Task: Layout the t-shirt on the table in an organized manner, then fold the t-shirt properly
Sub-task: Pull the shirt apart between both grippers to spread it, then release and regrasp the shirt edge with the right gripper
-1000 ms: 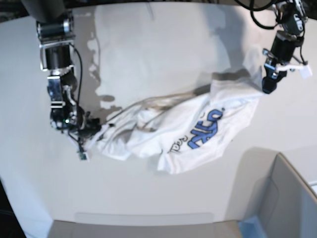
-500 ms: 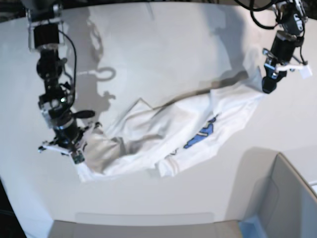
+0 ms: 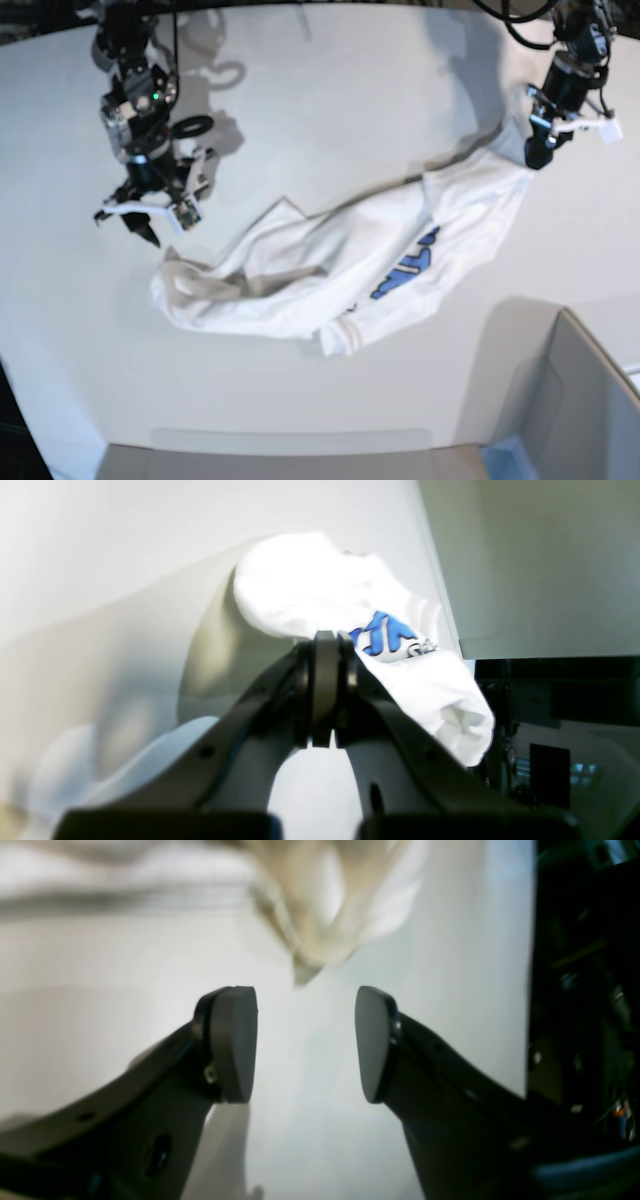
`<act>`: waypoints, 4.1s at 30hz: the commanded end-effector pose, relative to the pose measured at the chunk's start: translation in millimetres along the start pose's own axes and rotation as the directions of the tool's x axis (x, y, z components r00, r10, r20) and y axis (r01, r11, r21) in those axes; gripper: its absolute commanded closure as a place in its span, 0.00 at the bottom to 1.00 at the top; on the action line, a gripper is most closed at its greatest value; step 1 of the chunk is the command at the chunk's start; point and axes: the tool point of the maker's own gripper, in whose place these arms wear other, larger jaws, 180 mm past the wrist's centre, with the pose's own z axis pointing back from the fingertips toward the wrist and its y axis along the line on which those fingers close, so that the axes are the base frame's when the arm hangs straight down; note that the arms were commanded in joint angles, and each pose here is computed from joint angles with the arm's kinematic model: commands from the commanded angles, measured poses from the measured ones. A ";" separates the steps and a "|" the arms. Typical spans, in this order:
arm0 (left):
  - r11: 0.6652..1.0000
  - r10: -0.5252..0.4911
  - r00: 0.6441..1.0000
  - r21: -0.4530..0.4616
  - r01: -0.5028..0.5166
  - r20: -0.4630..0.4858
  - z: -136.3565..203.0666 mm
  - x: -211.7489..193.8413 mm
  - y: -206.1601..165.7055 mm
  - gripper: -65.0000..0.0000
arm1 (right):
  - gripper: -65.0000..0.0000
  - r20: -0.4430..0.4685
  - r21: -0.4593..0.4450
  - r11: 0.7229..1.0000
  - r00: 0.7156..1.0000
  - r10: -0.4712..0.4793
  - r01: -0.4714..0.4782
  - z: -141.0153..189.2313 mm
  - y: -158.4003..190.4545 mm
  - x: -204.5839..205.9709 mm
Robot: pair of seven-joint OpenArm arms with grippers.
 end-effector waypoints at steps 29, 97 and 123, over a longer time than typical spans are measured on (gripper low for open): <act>1.000 -0.021 0.993 -0.024 0.019 -0.118 5.6 -17.0 -6.4 1.00 | 0.52 -0.169 0.379 0.457 0.546 -0.821 0.805 -59.9 21.9 136.7; 0.996 -0.086 0.967 -0.010 0.086 -0.240 -22.5 -48.1 -5.7 1.00 | 0.69 -0.496 0.358 0.581 0.676 -0.545 0.731 70.3 16.9 -28.9; 0.995 -0.098 0.957 -0.040 0.090 -0.273 -27.9 -50.3 -16.2 1.00 | 0.69 -0.436 0.194 0.919 0.870 -0.232 0.343 -29.6 -11.2 -63.5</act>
